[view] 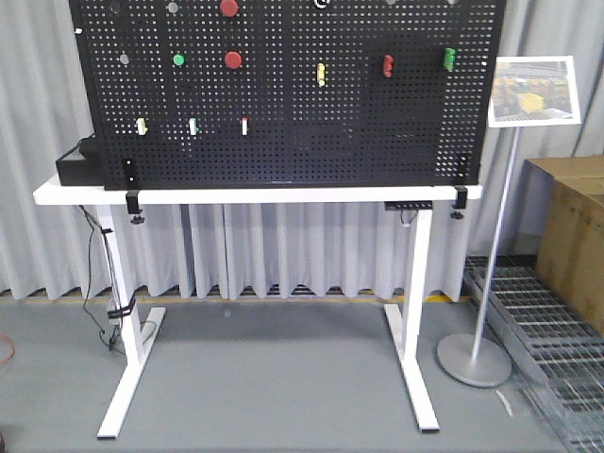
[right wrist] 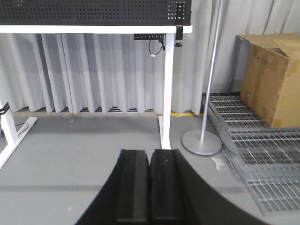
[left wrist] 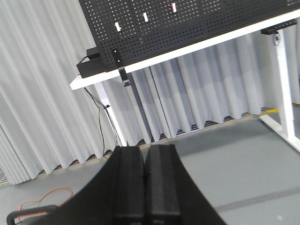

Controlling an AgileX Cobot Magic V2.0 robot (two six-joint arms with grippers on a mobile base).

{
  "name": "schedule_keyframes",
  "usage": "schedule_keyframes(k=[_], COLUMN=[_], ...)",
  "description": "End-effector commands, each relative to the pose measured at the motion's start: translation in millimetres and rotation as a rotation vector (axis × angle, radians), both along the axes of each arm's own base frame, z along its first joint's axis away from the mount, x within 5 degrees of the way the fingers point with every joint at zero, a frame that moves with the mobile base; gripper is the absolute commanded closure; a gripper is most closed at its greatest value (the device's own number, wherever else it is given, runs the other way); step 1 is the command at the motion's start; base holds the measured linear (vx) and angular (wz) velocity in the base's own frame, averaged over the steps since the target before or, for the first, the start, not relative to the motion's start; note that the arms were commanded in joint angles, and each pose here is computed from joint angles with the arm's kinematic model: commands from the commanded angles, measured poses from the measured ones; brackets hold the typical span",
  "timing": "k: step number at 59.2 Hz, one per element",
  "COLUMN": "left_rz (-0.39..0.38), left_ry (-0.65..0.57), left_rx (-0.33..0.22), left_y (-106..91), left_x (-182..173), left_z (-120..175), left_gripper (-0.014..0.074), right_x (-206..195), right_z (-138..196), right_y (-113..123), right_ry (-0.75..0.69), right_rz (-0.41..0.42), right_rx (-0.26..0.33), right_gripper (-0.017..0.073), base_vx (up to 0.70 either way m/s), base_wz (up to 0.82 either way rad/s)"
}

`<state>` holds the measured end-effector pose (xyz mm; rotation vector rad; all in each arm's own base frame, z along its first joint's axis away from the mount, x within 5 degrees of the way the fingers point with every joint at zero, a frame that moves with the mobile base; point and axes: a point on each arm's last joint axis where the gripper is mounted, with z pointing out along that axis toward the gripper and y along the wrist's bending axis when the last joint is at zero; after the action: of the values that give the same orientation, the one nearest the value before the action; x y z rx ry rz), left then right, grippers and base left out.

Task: Rotate knob clockwise with right arm
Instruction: 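Drive the base forward toward the black pegboard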

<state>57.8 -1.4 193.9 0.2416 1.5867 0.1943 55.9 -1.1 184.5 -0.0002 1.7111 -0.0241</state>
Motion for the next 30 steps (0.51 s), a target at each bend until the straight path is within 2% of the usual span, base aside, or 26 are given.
schedule_keyframes(k=[1, 30], left_rz=[-0.005, -0.005], left_ry=[-0.053, -0.053], left_rx=[-0.009, -0.009], left_y=[-0.5, -0.5], left_x=[1.5, 1.5], left_z=[1.3, 1.3], left_gripper=[0.06, 0.06], right_x=[0.3, 0.4], right_z=[5.0, 5.0], right_y=[-0.1, -0.1], right_ry=[-0.081, -0.08], right_rz=[-0.002, -0.002], right_rx=[-0.009, -0.009], right_gripper=[0.057, 0.057], base_vx=[0.44, 0.42], base_wz=[0.06, 0.02])
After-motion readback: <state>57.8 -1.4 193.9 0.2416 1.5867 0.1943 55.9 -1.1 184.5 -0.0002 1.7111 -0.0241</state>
